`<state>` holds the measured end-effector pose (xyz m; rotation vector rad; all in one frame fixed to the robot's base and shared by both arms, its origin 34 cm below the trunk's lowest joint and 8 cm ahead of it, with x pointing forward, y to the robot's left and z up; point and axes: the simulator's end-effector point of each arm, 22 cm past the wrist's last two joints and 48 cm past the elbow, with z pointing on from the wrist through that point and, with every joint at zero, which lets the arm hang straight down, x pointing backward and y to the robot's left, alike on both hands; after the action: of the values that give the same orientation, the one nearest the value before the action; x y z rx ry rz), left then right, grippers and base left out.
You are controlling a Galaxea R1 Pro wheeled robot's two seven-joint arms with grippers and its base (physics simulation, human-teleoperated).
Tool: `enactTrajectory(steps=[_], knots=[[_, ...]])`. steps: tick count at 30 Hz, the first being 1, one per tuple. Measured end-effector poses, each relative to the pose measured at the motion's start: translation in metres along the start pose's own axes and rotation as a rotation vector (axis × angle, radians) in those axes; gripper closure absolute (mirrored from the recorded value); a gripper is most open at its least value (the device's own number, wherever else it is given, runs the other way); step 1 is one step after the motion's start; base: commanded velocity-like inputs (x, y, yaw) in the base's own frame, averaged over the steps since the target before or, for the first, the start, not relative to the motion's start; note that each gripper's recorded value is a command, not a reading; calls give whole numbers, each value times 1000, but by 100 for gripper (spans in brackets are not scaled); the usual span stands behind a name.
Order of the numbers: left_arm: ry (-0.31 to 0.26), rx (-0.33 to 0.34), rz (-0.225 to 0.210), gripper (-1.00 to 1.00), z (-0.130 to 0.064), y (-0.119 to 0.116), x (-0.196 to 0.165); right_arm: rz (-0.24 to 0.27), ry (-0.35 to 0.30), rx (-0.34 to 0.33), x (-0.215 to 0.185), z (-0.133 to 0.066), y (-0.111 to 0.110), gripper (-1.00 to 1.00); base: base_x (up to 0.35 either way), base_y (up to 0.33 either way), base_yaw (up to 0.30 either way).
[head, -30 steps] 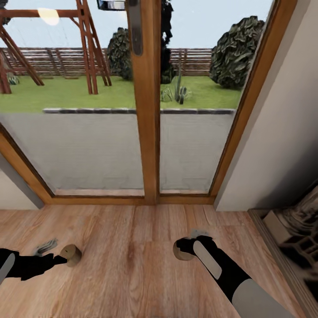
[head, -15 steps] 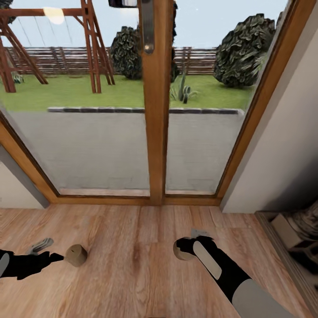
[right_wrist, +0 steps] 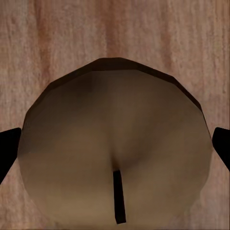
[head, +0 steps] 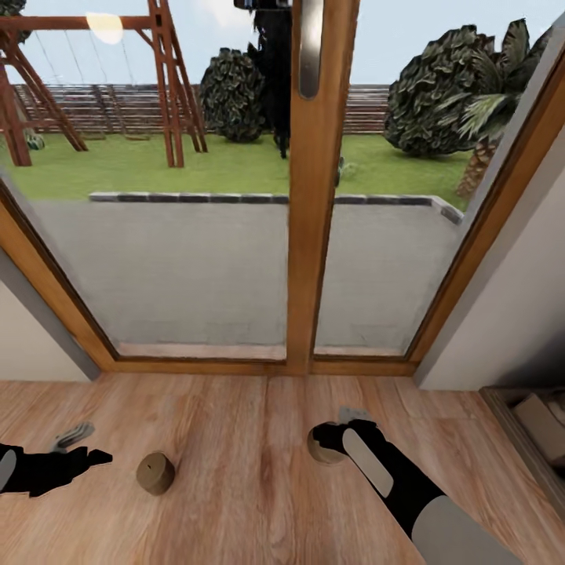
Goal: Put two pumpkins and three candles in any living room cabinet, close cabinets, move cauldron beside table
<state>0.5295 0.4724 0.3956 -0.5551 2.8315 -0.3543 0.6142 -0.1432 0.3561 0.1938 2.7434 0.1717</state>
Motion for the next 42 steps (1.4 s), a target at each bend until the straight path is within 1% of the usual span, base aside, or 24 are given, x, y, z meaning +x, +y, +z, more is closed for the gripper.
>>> enactTrajectory(steps=[2,5,6,7,8,10,13,17,19,20,21,22,23,24,25,27,28,29,31,35,36,39,42], knots=[[-4,0,5,-100,0,-1,-1,-4,3,-4,0,-1,2,100,210,30,9],[-13,0,13,-100,1,-2,-2,-20,12,-21,3,-3,11,100,99,14,4],[-19,1,17,-100,2,-3,-3,-62,33,-51,10,-7,31,100,35,5,2],[-23,3,20,-100,3,-4,-4,-80,41,-97,12,-14,55,100,23,3,1],[-27,4,23,-100,4,-5,-4,-118,42,-116,12,-21,68,100,14,2,1],[-30,-1,30,-100,5,-6,-4,-156,26,-171,9,-37,93,100,8,1,0],[-27,-45,37,-100,9,0,-1,-174,27,-269,17,-64,123,100,3,0,0],[-18,-96,34,-100,19,1,7,-164,41,-437,20,-105,164,100,0,0,0],[-18,-105,32,-100,20,1,8,-166,35,-483,16,-116,165,100,0,0,0],[-18,-107,31,-100,21,1,8,-159,34,-520,14,-122,167,100,0,0,0],[-19,-108,30,-100,21,2,8,-141,44,-600,15,-133,175,100,0,0,0],[-20,-108,30,-100,21,2,8,-130,50,-635,15,-138,179,100,0,0,0],[-24,-109,30,-100,20,2,7,-107,59,-722,13,-150,188,100,0,0,0],[-28,-109,30,-100,20,2,6,-81,64,-774,11,-159,195,100,0,0,0],[-38,-109,33,-100,20,2,3,-65,55,-818,4,-166,197,100,0,0,0],[-58,-107,38,-100,20,2,-1,-1,28,-919,-17,-183,199,100,0,0,0],[-66,-103,39,-100,20,1,-3,39,-1,-967,-34,-193,197,100,0,0,0],[-71,-101,40,-100,20,0,-4,59,-19,-985,-43,-197,195,100,0,0,0],[-77,-95,41,-100,20,-1,-5,80,-38,-1004,-51,-201,194,100,0,0,0],[-85,-93,47,-100,22,-4,-6,122,-72,-1046,-60,-209,212,100,132,0,0],[-86,-93,48,-100,23,-5,-5,126,-77,-1044,-60,-207,214,100,207,0,0],[-85,-91,47,-100,24,-6,-5,132,-76,-1022,-58,-198,207,100,98,0,0],[-85,-90,47,-100,24,-6,-5,135,-73,-1016,-56,-195,202,100,80,0,0]])
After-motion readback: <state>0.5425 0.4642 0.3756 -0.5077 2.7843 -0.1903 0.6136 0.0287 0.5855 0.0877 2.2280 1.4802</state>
